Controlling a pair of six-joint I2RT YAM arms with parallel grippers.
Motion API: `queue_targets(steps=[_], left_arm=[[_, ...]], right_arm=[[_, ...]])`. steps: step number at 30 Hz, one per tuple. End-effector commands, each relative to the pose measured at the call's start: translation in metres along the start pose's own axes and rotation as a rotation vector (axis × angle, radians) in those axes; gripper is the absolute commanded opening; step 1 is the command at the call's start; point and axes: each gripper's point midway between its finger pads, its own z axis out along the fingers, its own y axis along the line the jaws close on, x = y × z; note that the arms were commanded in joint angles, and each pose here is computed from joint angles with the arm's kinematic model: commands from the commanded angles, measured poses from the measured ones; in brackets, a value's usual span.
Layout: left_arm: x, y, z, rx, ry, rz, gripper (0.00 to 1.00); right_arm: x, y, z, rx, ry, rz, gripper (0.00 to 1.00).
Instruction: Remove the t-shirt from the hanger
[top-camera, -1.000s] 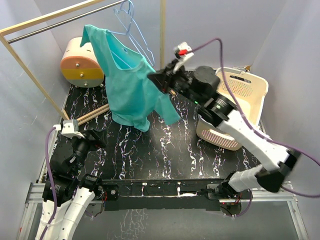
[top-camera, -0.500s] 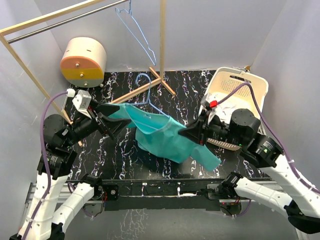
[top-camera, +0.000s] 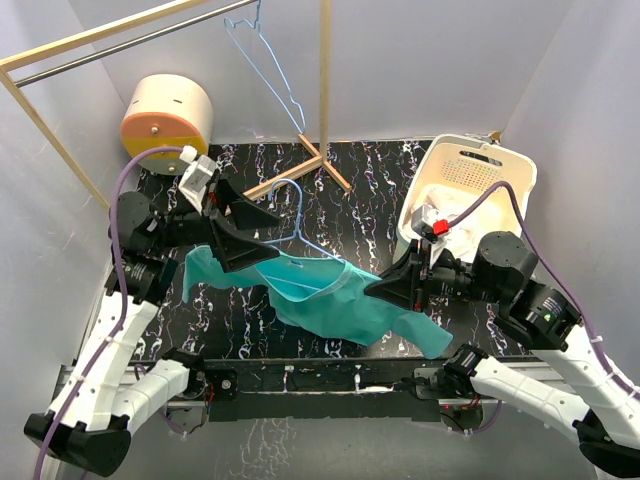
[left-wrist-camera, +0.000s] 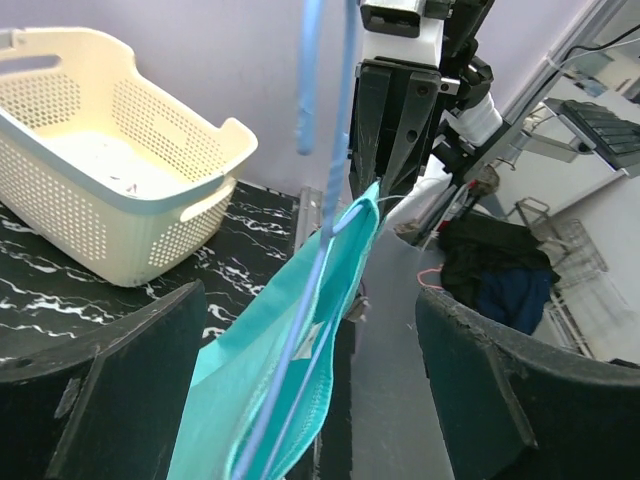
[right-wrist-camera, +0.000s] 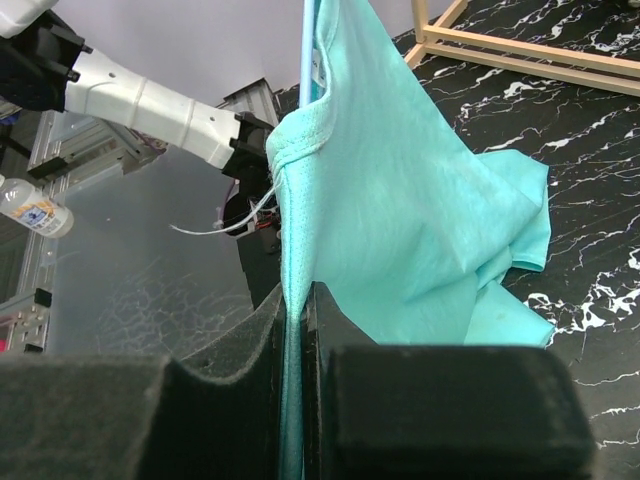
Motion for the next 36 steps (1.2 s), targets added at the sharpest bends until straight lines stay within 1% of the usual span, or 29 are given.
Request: queue_targets(steps=[1,5,10,15,16,17,18,19,20,26,27,28,30,32,33,36], left_arm=[[-0.002,-0.015,0.0,0.099,0.027,0.001,0.83],[-0.003,-0.014,0.003,0.125,0.043,-0.018,0.81],[0.004,-0.007,0.004,0.134,0.069,-0.048,0.76],[0.008,-0.007,0.005,0.144,0.073,-0.059,0.63],[0.009,-0.008,0.006,0.149,0.077,-0.063,0.59],[0.01,-0.008,0.006,0.152,0.081,-0.065,0.51],[0.01,-0.008,0.006,0.154,0.085,-0.066,0.33],[0.011,-0.008,0.006,0.15,0.088,-0.069,0.11],[0.011,-0.008,0.005,0.142,0.089,-0.068,0.0],[0.008,-0.011,0.002,0.099,0.082,-0.021,0.0],[0.007,-0.011,0.002,0.09,0.08,-0.02,0.0],[0.005,-0.012,0.002,0.086,0.076,-0.012,0.0],[0.002,-0.013,0.002,0.072,0.073,-0.001,0.0],[0.0,-0.013,0.001,0.053,0.071,0.005,0.0],[-0.001,-0.013,0.001,0.047,0.07,0.009,0.0],[-0.003,-0.013,0.001,0.036,0.066,0.016,0.0]], right_arm=[[-0.022,0.009,0.004,-0.05,-0.078,-0.04,0.08],[-0.021,0.004,0.011,-0.049,-0.073,-0.026,0.08],[-0.025,0.001,0.022,-0.06,-0.074,-0.008,0.08],[-0.029,-0.001,0.031,-0.071,-0.076,0.007,0.08],[-0.03,-0.002,0.033,-0.075,-0.075,0.01,0.08],[-0.03,-0.002,0.034,-0.078,-0.076,0.01,0.08],[-0.031,-0.003,0.035,-0.077,-0.076,0.013,0.08],[-0.031,-0.003,0.036,-0.077,-0.077,0.014,0.08],[-0.031,-0.003,0.037,-0.078,-0.077,0.014,0.08],[-0.024,-0.008,0.037,-0.055,-0.06,0.033,0.08],[-0.021,-0.009,0.037,-0.046,-0.051,0.036,0.1],[-0.016,-0.012,0.036,-0.031,-0.033,0.041,0.13],[-0.004,-0.018,0.033,0.003,0.009,0.049,0.27],[0.012,-0.021,0.027,0.027,0.058,0.059,0.36],[0.019,-0.022,0.023,0.039,0.077,0.062,0.39],[0.033,-0.022,0.006,0.083,0.093,0.07,0.4]])
